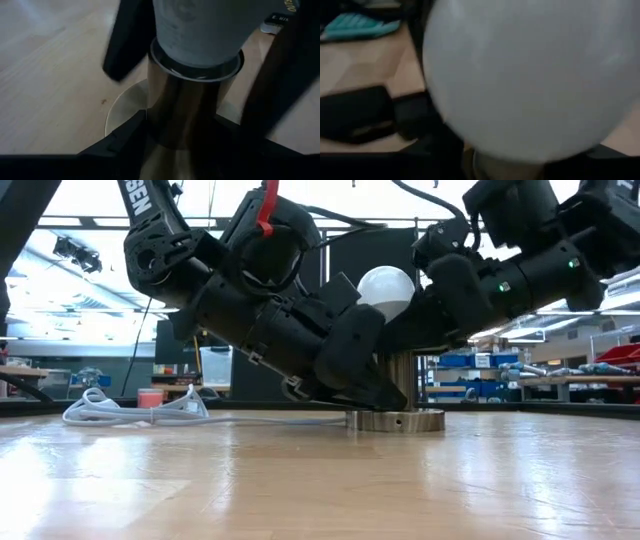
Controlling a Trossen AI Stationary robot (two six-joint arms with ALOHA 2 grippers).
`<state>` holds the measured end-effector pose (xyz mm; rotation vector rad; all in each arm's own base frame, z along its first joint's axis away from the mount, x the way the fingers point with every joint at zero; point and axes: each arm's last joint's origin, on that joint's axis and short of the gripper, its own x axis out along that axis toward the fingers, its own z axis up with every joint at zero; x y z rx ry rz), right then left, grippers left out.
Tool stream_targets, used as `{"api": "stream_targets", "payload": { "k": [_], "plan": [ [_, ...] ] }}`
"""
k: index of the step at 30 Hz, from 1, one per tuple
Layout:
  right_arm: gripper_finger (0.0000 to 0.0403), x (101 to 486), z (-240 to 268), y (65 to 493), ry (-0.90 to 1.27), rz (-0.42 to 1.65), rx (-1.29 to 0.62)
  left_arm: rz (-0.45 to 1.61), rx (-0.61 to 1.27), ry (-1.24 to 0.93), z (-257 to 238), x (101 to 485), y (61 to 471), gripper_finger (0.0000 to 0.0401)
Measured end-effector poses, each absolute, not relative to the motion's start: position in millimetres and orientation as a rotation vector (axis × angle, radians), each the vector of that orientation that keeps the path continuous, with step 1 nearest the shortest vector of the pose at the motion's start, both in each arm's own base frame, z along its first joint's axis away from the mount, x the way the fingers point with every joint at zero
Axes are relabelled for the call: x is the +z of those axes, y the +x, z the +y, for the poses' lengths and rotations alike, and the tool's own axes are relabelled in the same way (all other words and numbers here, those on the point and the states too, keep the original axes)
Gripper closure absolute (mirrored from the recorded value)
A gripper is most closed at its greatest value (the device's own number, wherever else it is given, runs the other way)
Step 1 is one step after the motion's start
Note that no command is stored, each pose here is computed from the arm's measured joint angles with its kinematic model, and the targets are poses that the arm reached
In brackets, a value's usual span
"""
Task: Screw lightbulb
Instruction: Insert the white lightbulb into the silver lamp
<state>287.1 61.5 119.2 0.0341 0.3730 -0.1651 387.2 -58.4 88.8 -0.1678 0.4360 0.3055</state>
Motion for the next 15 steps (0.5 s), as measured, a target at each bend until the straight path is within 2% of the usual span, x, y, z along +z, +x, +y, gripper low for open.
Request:
{"api": "stream_targets", "payload": {
  "k": [8, 11, 15],
  "plan": [
    [0.0055, 123.1, 54.9, 275.2, 0.058, 0.387, -0.064, 0.435, 0.302, -0.170, -58.6, 88.5, 387.3, 0.0189],
    [0.0038, 131.2, 52.7, 264.0, 0.046, 0.358, -0.047, 0.433, 0.312, -0.169, -58.2, 88.6, 387.3, 0.0189],
    [0.0039, 136.6, 47.1, 241.0, 0.006, 0.332, -0.009, 0.431, 0.320, -0.167, -57.3, 88.7, 387.3, 0.0189]
  ]
}}
